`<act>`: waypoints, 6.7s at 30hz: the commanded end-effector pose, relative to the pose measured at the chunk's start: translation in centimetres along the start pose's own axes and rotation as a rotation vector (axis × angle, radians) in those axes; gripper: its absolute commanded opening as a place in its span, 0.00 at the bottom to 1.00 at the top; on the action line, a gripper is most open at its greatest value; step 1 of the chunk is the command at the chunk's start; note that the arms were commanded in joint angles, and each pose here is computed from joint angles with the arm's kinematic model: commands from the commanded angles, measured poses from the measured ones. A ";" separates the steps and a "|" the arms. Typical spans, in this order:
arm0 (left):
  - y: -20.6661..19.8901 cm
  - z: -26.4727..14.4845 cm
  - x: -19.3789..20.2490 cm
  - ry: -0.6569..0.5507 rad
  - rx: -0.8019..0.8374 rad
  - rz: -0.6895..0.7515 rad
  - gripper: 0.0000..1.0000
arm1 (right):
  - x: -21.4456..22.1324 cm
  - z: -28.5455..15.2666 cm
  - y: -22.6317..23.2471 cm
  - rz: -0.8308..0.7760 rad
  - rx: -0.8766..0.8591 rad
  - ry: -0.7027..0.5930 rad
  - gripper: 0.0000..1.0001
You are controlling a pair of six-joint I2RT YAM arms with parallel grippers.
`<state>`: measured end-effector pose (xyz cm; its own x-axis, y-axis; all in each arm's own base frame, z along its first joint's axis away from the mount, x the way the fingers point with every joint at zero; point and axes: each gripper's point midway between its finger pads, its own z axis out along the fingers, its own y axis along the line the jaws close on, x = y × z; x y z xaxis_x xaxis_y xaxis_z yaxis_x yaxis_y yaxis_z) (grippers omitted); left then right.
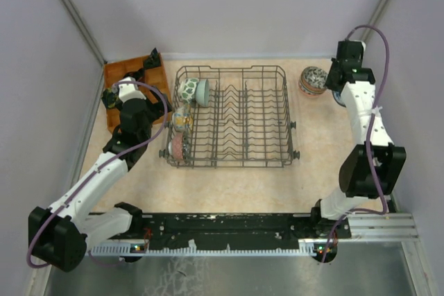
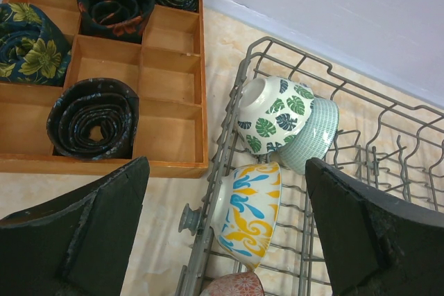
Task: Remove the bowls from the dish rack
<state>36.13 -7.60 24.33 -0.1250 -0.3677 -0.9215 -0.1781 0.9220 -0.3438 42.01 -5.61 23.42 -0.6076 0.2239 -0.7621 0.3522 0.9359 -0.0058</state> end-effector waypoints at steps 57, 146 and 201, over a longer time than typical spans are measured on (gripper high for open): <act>-1.6 0.6 -1.7 -0.027 0.032 -0.027 0.99 | 5.0 14.8 -5.6 0.018 0.137 0.290 0.29; 2.8 1.2 -0.3 -0.003 -0.125 0.017 1.00 | 28.2 -23.4 44.3 -0.151 -1.482 0.258 0.51; 6.7 1.3 -0.9 -0.027 -0.207 -0.075 0.99 | 20.7 -30.3 42.6 -0.017 -1.716 -0.040 0.00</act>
<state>36.45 -1.25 21.98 -0.1069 -0.4211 -0.9007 -0.3861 0.8524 -0.3527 23.12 46.64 17.33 -0.7113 0.0467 -0.7013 -0.6534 0.3236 0.6843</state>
